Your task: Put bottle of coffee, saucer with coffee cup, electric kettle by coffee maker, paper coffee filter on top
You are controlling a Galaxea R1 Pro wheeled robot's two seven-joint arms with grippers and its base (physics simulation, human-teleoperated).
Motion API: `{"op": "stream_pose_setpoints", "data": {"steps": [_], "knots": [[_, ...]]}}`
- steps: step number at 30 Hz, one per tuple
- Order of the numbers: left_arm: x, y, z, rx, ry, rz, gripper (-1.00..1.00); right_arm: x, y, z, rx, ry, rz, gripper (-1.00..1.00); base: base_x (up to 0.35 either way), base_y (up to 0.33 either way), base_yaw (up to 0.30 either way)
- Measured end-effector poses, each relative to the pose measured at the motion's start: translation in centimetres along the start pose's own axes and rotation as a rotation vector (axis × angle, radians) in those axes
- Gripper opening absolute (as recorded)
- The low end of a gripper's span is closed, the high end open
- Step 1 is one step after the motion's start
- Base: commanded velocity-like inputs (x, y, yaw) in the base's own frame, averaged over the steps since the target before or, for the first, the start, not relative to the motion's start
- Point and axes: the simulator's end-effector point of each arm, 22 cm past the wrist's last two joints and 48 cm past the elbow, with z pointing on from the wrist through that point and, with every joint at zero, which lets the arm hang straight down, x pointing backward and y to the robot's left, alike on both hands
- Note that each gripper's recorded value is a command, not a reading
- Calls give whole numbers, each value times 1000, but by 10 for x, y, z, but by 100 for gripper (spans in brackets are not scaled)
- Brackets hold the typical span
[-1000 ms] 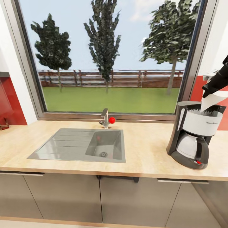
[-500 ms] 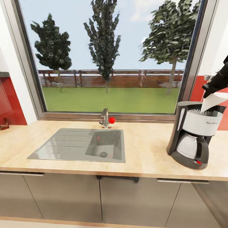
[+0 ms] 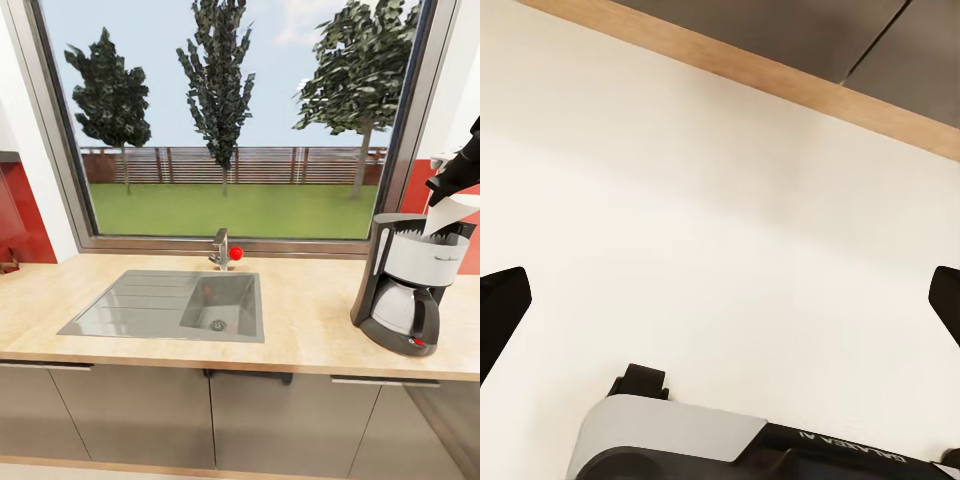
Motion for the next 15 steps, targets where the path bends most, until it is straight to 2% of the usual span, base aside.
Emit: {"op": "stream_pose_setpoints", "data": {"steps": [15], "knots": [[0, 0, 0, 0, 0, 0, 100, -2, -3, -3, 21, -3, -8, -100, 0, 0, 0]]}}
